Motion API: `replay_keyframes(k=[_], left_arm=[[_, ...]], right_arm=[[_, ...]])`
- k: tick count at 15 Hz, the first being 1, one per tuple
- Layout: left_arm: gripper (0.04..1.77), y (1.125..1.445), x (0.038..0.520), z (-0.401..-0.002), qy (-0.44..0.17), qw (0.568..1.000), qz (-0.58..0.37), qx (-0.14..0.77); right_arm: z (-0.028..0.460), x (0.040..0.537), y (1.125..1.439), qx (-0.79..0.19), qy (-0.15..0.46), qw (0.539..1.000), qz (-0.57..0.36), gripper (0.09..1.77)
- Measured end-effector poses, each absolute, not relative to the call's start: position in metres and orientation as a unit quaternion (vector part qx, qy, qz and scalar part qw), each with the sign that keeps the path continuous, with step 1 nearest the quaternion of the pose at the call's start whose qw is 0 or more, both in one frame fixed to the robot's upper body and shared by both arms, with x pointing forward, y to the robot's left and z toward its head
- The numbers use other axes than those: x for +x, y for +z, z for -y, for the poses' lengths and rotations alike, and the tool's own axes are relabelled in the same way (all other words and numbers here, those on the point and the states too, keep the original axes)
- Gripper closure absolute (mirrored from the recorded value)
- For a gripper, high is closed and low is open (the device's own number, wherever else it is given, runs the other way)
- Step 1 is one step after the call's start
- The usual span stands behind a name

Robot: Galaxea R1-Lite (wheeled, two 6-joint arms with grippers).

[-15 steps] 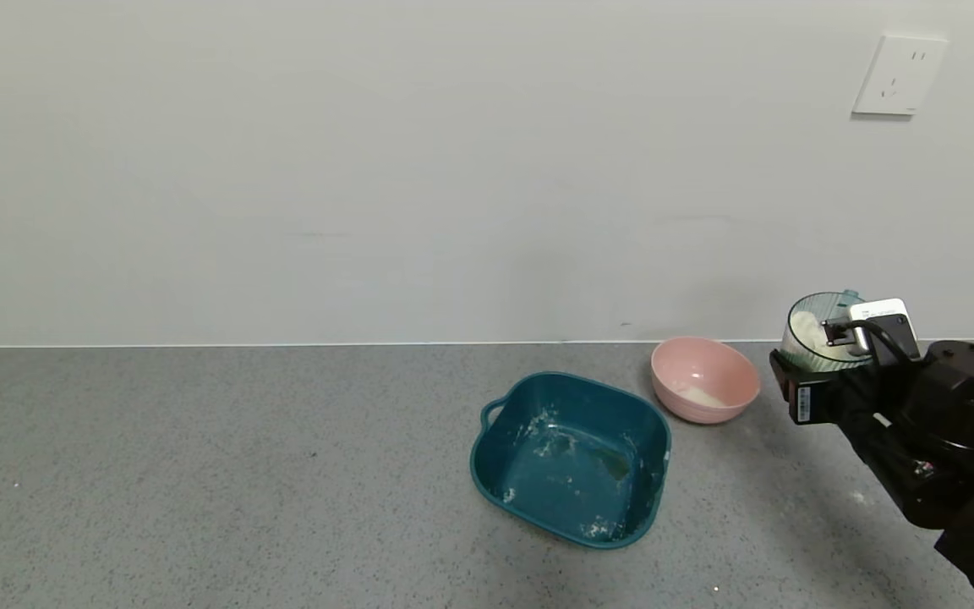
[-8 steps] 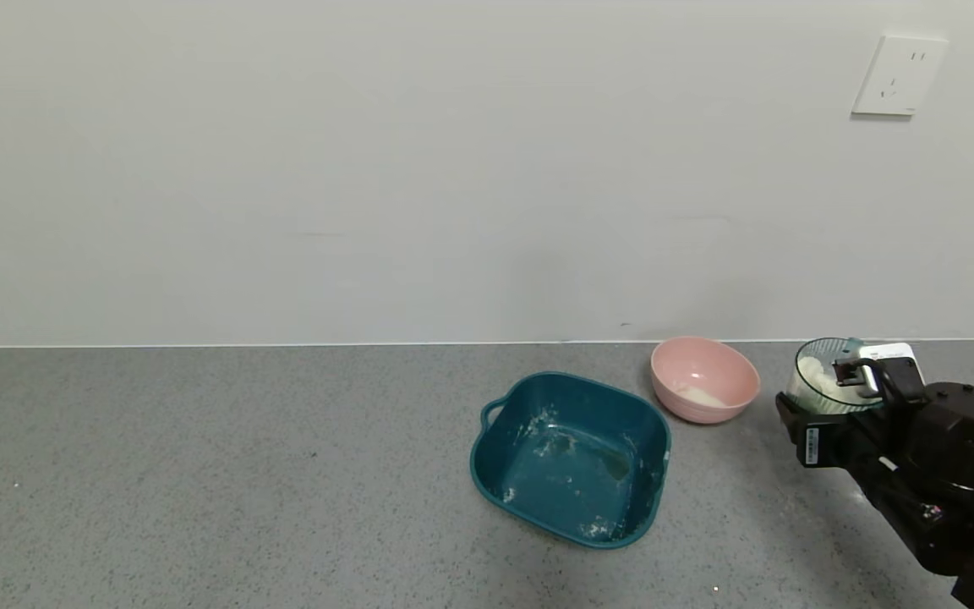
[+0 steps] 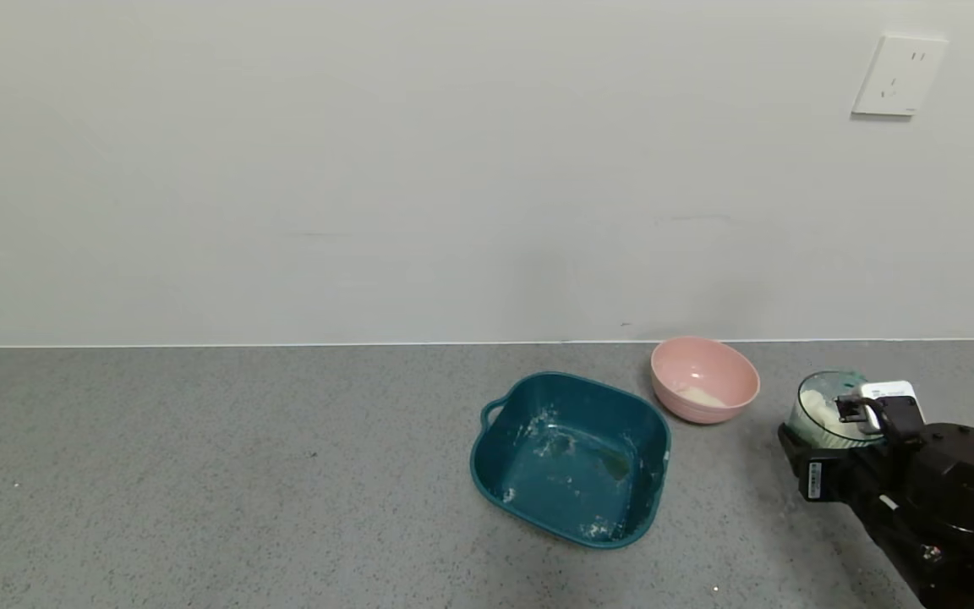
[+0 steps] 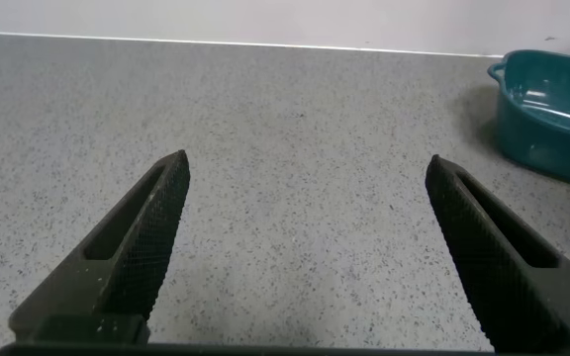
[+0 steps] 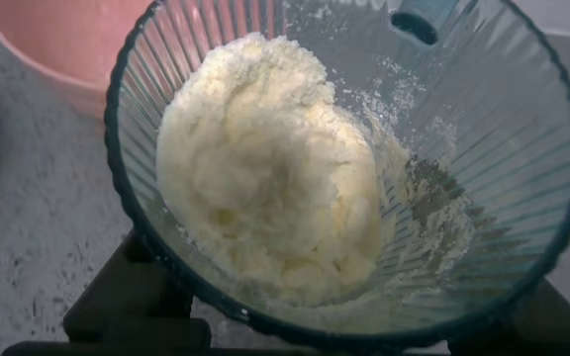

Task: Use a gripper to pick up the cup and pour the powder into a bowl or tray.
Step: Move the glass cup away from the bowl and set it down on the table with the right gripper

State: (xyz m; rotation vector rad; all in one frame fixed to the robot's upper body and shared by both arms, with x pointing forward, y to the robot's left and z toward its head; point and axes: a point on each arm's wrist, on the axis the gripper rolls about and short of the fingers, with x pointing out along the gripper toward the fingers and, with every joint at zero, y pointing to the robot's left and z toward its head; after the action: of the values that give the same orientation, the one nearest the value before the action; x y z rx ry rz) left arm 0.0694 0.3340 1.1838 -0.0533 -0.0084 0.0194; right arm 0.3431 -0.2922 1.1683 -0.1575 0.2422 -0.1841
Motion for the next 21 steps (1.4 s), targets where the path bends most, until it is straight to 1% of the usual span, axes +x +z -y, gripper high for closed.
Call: replay_keyframes(k=[3, 10, 21], left_arm=[[0.09, 1.184, 0.069, -0.334, 0.01, 1.0, 0.004, -0.027], [0.09, 1.184, 0.069, -0.334, 0.009, 1.0, 0.004, -0.027], [0.09, 1.184, 0.069, -0.334, 0.009, 1.0, 0.004, -0.027]], right_arm=[[0.292, 0.341, 1.157, -0.066, -0.091, 0.983, -0.143, 0.52], [0.292, 0.338, 1.143, -0.065, -0.089, 0.979, -0.173, 0.52], [0.291, 0.339, 1.136, -0.067, -0.088, 0.976, -0.187, 0.52]])
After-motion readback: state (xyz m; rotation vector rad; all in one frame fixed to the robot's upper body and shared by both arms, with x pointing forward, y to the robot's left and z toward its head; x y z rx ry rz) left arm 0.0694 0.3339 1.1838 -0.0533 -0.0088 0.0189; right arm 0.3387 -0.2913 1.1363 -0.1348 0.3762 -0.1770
